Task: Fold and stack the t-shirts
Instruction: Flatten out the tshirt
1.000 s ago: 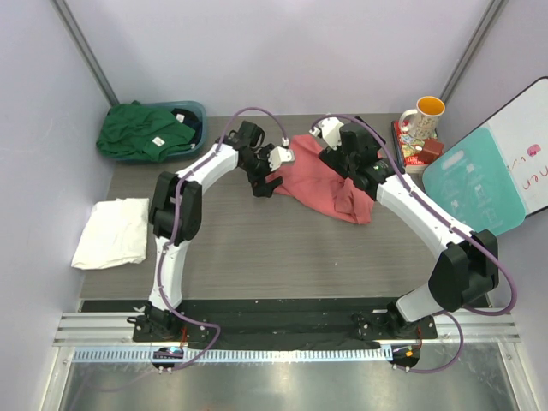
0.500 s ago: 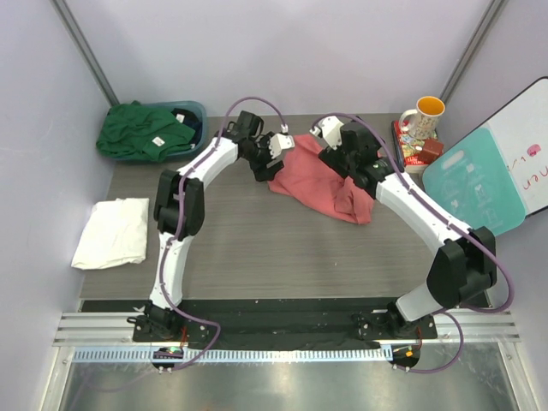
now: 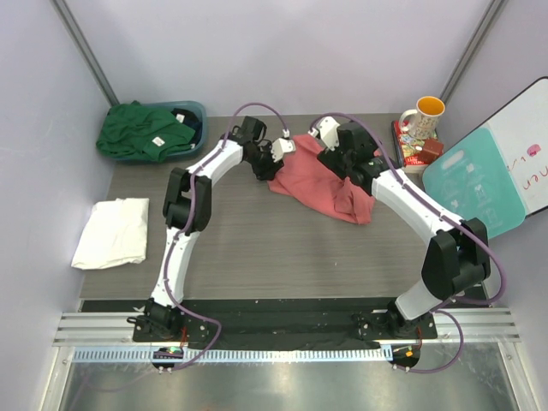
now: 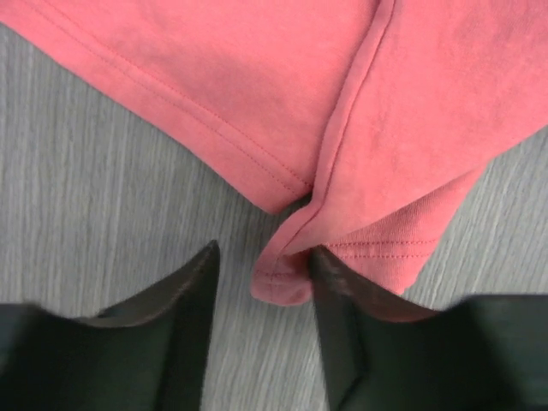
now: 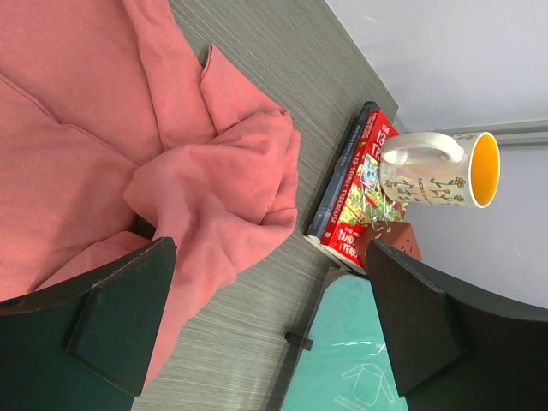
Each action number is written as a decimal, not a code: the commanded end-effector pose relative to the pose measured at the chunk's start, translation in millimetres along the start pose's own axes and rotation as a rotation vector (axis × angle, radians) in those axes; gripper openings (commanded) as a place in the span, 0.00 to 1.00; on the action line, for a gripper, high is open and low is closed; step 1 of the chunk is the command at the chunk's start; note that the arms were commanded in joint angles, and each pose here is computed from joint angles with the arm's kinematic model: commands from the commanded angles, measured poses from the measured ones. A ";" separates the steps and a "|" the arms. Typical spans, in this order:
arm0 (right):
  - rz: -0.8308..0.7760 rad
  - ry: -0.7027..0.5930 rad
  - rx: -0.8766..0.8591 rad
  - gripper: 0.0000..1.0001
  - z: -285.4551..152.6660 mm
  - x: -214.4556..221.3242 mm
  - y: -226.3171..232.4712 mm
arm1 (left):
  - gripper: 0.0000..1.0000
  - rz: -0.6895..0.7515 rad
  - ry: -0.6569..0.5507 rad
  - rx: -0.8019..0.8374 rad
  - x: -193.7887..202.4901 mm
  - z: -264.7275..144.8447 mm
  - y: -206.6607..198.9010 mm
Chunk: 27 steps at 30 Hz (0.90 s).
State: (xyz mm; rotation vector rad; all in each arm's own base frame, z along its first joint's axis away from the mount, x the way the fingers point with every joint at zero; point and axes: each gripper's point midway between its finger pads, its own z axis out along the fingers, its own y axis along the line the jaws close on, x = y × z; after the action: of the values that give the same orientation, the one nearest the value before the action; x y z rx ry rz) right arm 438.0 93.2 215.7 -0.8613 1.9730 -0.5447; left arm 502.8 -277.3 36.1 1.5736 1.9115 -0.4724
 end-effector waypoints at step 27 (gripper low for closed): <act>0.173 -0.154 -0.377 1.00 31.9 -72.9 53.5 | 0.00 -0.143 0.070 -0.277 -28.9 -246.2 -11.8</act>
State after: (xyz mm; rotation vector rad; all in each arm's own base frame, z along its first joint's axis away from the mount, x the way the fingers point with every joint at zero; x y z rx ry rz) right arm 474.0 126.1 187.4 -0.8611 2.0615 -0.3474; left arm 484.4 -149.4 243.9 1.2268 1.9809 -0.1386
